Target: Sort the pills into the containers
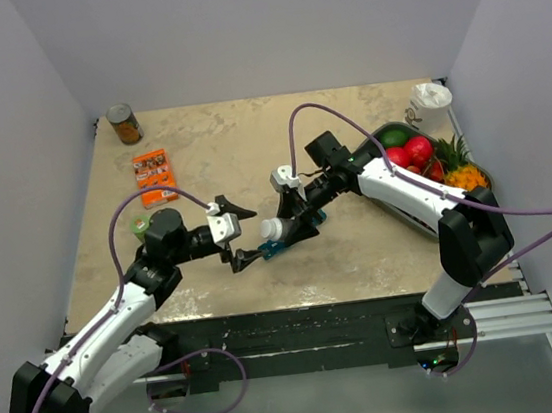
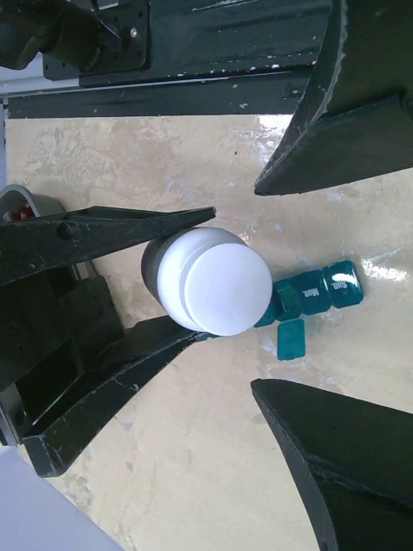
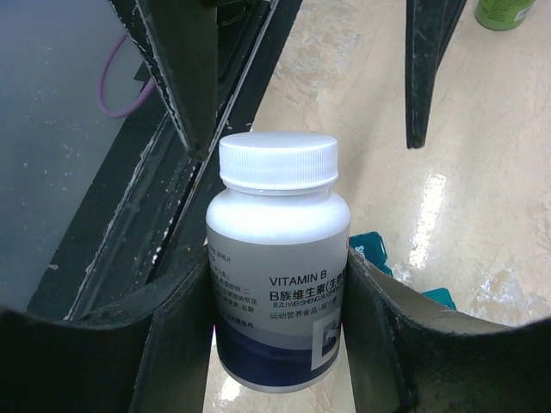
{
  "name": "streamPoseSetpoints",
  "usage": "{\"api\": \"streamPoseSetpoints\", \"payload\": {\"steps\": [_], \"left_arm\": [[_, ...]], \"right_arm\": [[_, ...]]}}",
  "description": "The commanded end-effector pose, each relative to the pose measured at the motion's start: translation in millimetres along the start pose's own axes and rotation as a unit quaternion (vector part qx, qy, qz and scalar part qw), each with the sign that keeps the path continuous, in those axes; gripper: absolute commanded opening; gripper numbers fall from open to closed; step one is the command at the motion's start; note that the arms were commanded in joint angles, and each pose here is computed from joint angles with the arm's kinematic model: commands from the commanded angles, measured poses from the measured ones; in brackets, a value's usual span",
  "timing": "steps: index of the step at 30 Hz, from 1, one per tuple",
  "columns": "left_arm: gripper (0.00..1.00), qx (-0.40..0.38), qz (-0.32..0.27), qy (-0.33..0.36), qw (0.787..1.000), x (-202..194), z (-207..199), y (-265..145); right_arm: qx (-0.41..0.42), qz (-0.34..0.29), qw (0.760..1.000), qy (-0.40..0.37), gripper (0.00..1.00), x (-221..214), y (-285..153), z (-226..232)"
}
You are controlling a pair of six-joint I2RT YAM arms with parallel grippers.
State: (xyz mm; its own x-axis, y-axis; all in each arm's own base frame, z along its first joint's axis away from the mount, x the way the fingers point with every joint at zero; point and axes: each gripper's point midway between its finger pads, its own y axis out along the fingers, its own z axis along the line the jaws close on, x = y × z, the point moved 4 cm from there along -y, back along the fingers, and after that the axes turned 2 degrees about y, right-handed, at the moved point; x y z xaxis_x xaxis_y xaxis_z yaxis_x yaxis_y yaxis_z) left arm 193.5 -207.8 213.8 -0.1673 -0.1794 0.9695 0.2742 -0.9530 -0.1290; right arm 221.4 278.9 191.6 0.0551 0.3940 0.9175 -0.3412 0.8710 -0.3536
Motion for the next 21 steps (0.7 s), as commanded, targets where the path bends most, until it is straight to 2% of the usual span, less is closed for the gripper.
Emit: {"api": "streamPoseSetpoints", "payload": {"steps": [1,13,14,16,17,20,21], "left_arm": [[0.89,-0.007,-0.061,0.064,0.996,39,15,8],[0.53,-0.040,-0.066,0.002,0.997,33,11,19],[0.44,-0.039,-0.065,0.002,0.997,33,12,19],[0.33,-0.036,-0.062,-0.005,0.997,32,12,19],[0.23,-0.033,-0.062,-0.005,0.998,33,12,19],[0.00,-0.024,-0.054,-0.037,0.998,33,13,18],[0.00,-0.014,-0.046,-0.059,0.997,31,14,18]], "right_arm": [[0.016,-0.020,1.000,-0.018,0.00,12,1,0],[0.015,-0.017,1.000,-0.017,0.00,10,1,-1],[0.014,-0.016,1.000,-0.016,0.00,9,1,-1],[0.015,-0.016,1.000,-0.016,0.00,9,2,-1],[0.015,-0.016,1.000,-0.016,0.00,9,2,-1],[0.006,-0.010,1.000,-0.017,0.00,8,1,-4],[0.002,-0.008,1.000,-0.016,0.00,8,2,-6]]}}
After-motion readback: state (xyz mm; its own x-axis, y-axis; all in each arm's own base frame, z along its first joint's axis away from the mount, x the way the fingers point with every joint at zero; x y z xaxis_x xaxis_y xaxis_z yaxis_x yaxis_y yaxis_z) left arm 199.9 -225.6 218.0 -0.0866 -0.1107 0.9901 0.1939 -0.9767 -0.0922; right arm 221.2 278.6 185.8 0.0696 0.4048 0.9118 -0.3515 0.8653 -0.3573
